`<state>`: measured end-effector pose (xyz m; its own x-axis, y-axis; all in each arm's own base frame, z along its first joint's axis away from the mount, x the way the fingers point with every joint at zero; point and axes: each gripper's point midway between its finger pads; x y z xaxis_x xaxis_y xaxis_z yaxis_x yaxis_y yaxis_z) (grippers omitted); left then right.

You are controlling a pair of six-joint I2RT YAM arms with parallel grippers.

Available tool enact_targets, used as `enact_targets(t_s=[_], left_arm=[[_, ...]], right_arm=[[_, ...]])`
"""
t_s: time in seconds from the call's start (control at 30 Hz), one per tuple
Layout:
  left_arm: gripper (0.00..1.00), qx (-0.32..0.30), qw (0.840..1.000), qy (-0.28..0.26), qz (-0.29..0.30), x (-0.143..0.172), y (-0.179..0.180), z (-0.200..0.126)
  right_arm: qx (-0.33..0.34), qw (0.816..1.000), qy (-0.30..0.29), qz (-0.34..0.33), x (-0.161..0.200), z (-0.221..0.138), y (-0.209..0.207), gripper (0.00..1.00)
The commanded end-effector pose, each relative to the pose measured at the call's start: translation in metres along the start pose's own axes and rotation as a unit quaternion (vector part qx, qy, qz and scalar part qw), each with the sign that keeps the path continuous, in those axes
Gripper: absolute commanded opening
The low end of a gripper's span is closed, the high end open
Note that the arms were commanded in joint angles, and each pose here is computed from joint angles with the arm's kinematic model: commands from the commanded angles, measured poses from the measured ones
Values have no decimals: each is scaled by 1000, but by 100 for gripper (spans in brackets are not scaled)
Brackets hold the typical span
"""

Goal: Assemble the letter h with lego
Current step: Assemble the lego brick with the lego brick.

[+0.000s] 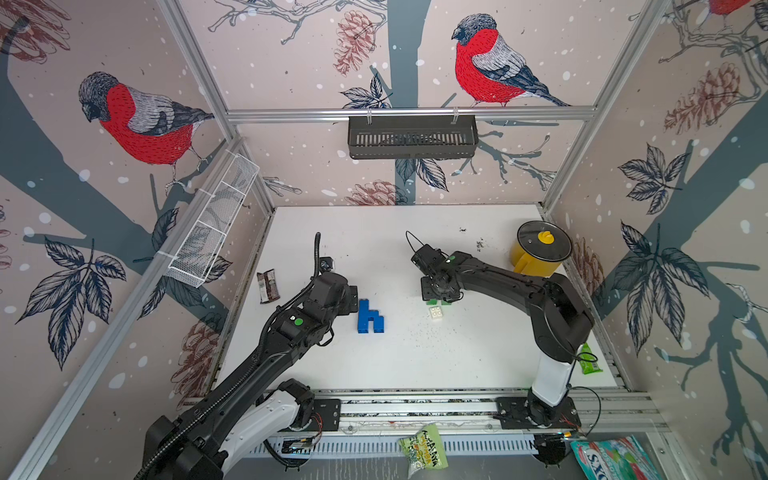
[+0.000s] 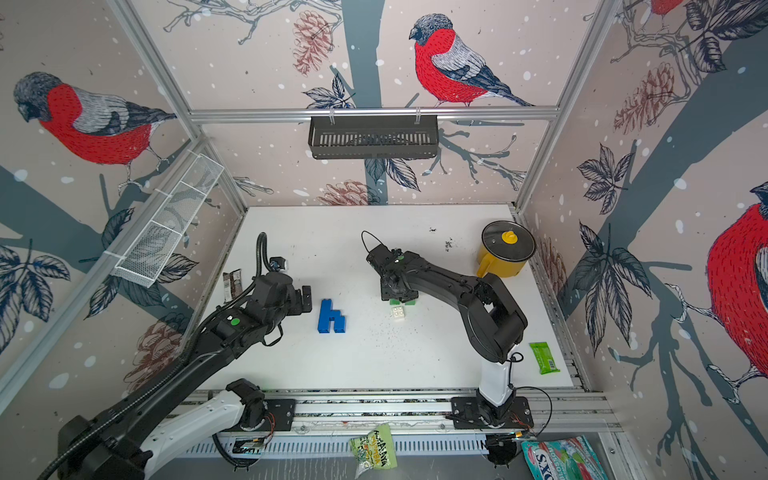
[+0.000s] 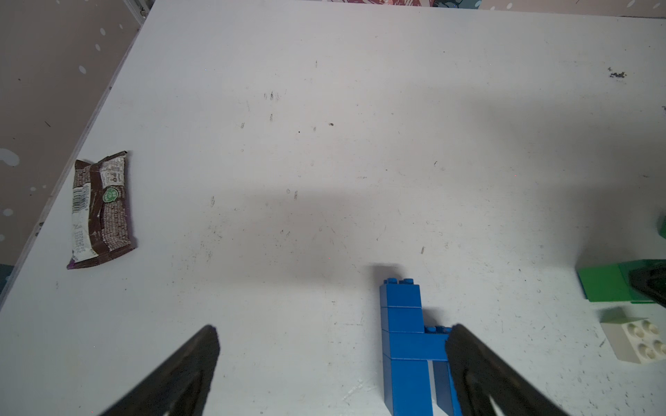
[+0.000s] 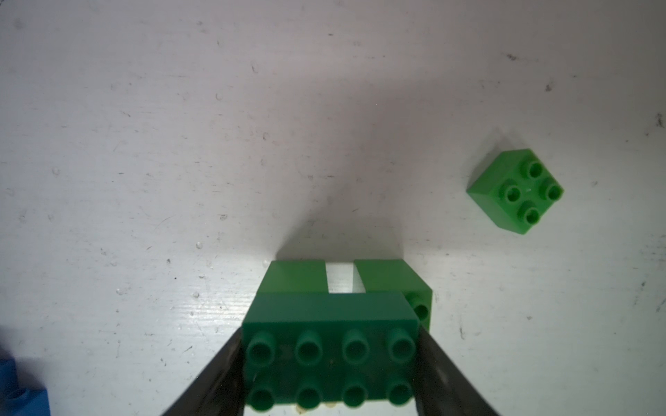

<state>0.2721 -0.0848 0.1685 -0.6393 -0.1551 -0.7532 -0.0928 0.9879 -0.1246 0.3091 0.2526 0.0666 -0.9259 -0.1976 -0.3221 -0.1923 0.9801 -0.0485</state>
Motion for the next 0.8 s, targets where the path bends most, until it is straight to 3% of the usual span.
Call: enact_targets(t_s=[0.0, 0.77], left_arm=[[98, 4, 1000, -6, -3, -3, -2, -1], [98, 4, 1000, -2, -1, -2, -3, 1]], right_arm=[[11, 1000, 5, 2, 4, 1, -3, 50], [11, 1000, 15, 1, 2, 5, -7, 51]])
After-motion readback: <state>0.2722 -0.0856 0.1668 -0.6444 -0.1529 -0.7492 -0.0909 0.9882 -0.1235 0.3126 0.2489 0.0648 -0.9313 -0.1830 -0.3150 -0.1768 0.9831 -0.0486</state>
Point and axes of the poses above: each gripper's point midway between its finger pads, its own z axis out along the fingers, its own y axis along the line the jaws close on, x = y × z, and after that the axes turned 6 degrees about -z, right-handed
